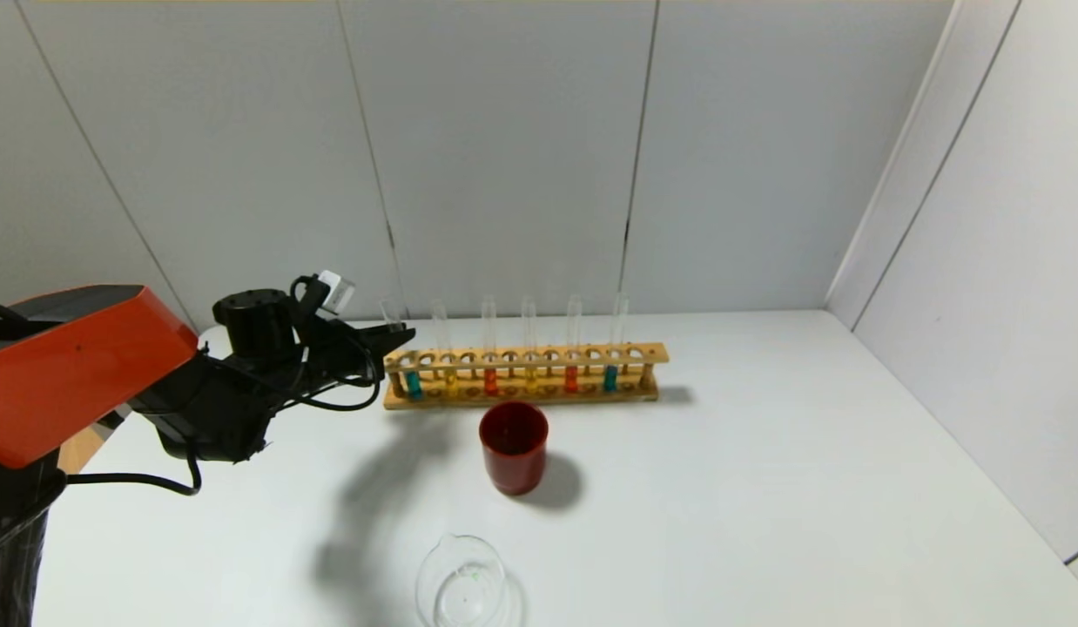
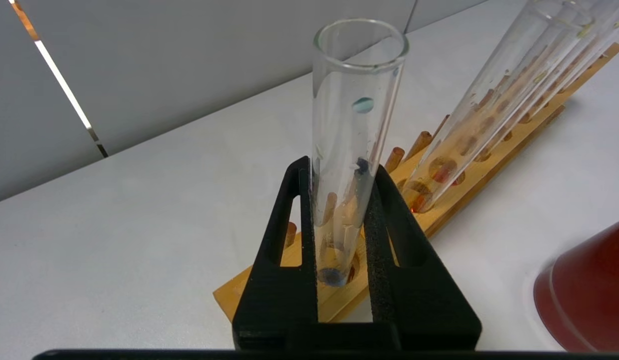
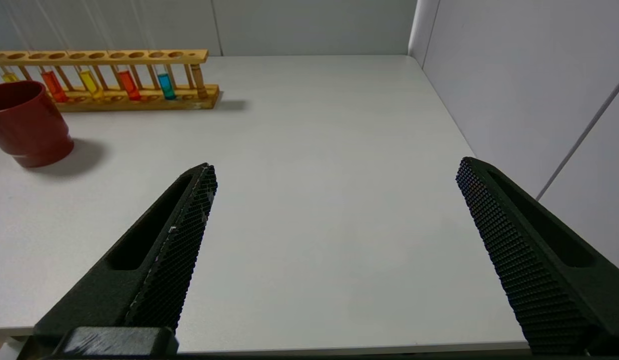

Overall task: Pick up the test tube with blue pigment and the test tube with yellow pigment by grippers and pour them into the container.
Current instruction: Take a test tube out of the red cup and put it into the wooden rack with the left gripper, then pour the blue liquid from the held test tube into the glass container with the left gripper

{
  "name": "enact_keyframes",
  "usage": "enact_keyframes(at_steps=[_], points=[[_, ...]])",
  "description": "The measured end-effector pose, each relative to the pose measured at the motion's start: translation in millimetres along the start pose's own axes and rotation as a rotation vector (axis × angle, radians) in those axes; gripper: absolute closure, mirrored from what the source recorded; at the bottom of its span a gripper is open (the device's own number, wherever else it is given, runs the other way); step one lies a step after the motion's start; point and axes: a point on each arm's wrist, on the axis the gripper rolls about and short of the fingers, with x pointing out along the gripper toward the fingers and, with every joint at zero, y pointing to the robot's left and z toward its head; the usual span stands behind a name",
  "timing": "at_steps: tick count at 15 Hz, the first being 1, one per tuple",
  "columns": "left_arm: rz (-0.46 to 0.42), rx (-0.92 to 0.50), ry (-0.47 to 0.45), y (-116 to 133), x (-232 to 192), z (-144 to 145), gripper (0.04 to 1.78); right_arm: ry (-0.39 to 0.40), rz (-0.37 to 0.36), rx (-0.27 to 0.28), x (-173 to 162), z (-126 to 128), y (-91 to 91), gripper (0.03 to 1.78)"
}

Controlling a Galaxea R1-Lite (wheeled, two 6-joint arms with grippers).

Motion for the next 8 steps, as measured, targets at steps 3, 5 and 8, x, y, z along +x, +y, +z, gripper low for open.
enact_keyframes(at_steps=[3,5,8], points=[[-0.001,0.0,0.0,-1.3,0.6,0.8,1.51,0.0,0.001,0.0,0.0,0.0,0.0,0.06],[-0.001,0.003,-0.005,-1.7,0.2,3.3,1.51,0.0,0.0,0.0,0.0,0.0,0.0,0.06],[-0.001,0.02,-0.027,-3.2,-2.1,15.1,1.51,0.0,0.0,0.0,0.0,0.0,0.0,0.06]])
